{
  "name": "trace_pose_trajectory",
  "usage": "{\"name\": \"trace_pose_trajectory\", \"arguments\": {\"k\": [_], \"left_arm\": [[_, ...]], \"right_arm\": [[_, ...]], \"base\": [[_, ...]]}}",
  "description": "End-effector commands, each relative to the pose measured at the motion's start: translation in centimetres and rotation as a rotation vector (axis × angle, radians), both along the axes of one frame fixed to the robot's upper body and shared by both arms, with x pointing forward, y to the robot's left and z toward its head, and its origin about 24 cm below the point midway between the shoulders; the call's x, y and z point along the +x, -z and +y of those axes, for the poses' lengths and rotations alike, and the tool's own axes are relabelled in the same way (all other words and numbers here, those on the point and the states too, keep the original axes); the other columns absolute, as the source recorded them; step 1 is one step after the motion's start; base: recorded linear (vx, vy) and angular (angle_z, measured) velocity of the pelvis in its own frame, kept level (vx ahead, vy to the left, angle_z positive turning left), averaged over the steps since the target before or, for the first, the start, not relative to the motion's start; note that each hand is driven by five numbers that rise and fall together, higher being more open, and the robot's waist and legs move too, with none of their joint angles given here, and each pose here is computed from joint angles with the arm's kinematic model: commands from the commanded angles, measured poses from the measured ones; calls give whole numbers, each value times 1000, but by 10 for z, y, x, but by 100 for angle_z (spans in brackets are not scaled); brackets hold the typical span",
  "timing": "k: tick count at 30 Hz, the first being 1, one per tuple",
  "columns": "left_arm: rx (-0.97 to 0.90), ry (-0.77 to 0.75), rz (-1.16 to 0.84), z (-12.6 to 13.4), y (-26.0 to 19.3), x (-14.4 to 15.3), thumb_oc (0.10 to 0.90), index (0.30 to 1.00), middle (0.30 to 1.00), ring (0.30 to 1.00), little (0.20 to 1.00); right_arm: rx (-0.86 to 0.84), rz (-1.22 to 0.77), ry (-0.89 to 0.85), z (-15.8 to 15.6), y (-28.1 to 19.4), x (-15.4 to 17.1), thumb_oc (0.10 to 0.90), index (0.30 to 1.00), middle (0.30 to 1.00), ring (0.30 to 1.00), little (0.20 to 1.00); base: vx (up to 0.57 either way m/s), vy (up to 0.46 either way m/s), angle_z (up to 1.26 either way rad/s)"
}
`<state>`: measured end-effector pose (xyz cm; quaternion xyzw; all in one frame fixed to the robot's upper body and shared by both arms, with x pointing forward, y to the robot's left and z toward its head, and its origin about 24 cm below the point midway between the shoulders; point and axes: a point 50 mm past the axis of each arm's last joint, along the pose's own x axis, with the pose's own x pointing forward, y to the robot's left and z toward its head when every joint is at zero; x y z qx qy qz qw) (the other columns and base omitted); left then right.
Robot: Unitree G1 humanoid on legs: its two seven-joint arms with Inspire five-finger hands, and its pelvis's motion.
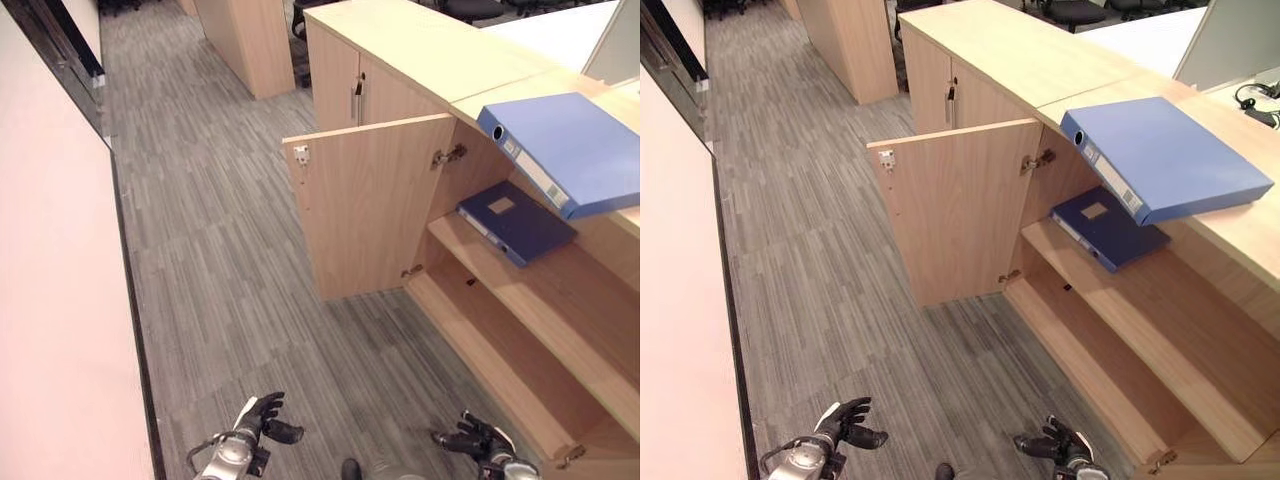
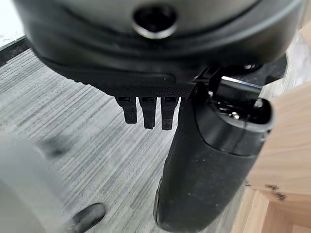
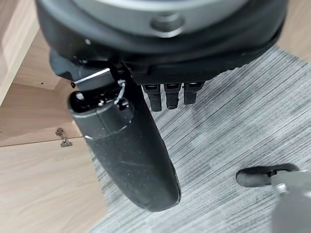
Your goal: Put the empty folder in the office cabinet
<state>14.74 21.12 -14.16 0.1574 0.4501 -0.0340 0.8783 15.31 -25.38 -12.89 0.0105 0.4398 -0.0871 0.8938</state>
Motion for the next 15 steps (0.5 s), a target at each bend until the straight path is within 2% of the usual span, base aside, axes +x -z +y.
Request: {"name": "trace_pose_trajectory", "arguments": {"k": [1,3,6,10,15], "left_arm": [[73,34,18,13,2,-10,800,900,900,900,900],[87,52,63,13,7,-21,800,900,900,900,900],[115,92,94,18,8,-29,800,900,900,900,900],[157,98,82,29,4,-23,800,900,900,900,900],[170,32,34,37,-3,-10,800,900,900,900,900]], "right_arm": [[-59,-27,-57,-11,-6,-5,800,900,900,900,900],[-58,-19,-79,-7,-4,-6,800,900,900,900,900],[-41,-13,-88,0,-1,-8,800,900,900,900,900],[-7,-26,-106,14,1,-4,800,900,900,900,900],[-4,-43,-115,21,0,5,800,900,900,900,900]], "base": [[286,75,-149],[258,168,-183],[260,240,-100],[127,152,-51],[75,124,-58]]}}
